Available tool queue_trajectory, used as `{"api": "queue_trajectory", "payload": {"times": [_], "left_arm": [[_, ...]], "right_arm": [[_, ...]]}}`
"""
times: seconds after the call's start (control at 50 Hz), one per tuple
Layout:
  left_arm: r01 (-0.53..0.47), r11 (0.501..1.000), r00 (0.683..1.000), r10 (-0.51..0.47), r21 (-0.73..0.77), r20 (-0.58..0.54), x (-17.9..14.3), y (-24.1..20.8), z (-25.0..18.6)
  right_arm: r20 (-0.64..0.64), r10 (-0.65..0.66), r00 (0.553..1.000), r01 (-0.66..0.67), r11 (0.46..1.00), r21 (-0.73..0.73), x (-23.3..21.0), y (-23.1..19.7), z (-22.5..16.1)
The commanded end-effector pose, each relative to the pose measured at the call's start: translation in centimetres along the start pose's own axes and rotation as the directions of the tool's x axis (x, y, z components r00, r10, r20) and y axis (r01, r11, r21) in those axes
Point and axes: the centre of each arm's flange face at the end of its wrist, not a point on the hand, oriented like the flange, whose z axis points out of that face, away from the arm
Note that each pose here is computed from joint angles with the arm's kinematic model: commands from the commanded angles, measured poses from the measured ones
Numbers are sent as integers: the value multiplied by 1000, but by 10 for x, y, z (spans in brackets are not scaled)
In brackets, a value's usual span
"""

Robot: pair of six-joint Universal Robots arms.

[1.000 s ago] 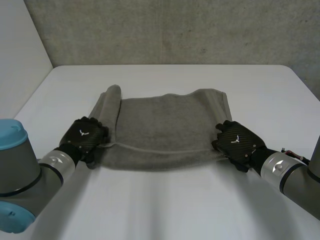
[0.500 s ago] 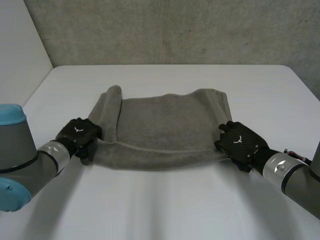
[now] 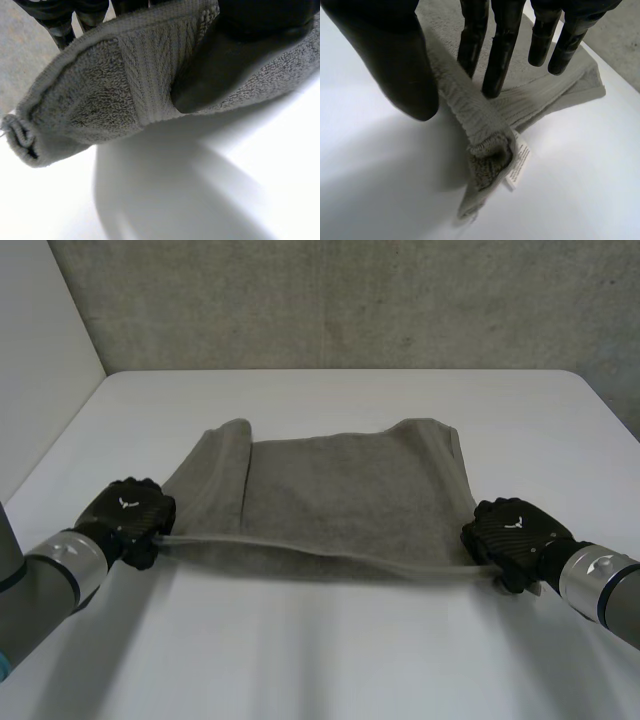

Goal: Fold the towel.

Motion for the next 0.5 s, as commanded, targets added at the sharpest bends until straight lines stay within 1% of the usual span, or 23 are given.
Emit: {"api": "queue_trajectory", "payload": {"times": [0.02,0.24,0.34,0.5], "left_arm": [[12,1000,1000,-12,-29,-7,3,9,-3],[32,998,999,-32,-58,13,-3,17,-5],[56,996,997,-52,-65,61,-19,19,-4],[75,994,993,-68,-76,92,-28,22,-5]], "right_arm": [[-7,62,998,-62,998,13,1,3,7],[-16,70,997,-70,998,7,5,6,7],[-28,82,996,-82,997,-7,9,11,7],[-77,84,994,-84,996,-4,21,16,8]]}}
